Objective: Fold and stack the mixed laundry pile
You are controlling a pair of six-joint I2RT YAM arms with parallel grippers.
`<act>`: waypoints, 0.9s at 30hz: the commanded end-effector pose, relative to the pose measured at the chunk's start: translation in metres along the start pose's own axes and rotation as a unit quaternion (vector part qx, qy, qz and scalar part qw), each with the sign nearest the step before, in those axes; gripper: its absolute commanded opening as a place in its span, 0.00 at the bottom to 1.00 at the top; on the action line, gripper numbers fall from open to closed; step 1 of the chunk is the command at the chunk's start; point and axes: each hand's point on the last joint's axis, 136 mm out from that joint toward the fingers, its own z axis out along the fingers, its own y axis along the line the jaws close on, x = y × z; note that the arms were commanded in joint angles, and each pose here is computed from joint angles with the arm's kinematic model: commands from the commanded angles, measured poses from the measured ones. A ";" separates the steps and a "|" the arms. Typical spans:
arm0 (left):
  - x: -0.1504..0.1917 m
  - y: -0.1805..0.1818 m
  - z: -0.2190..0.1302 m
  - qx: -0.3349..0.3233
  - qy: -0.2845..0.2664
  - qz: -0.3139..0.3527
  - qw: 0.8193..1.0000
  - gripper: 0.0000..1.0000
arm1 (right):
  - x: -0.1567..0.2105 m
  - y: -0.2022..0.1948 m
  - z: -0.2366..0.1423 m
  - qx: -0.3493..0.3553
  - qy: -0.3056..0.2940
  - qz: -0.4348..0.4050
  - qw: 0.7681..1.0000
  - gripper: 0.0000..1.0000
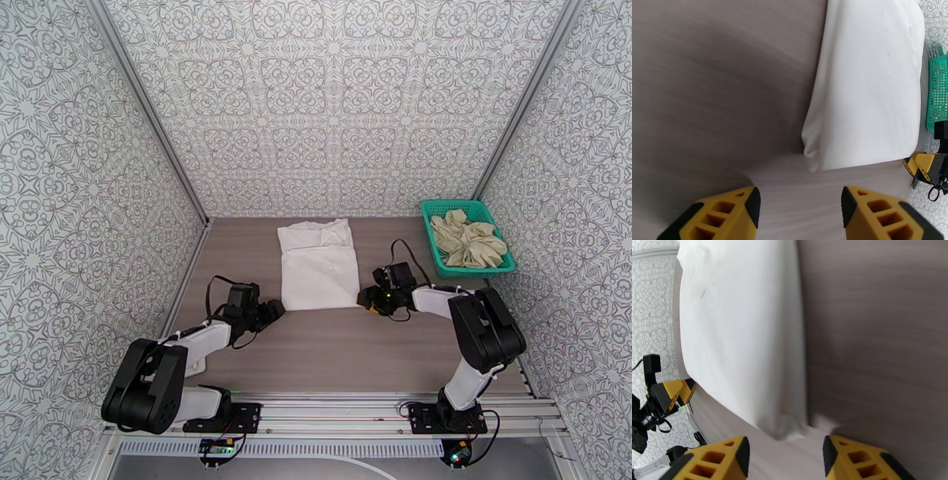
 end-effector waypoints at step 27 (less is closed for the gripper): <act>0.002 -0.024 0.004 0.078 -0.029 0.013 0.996 0.00 | 0.008 0.010 -0.004 -0.009 -0.023 0.037 0.999 0.00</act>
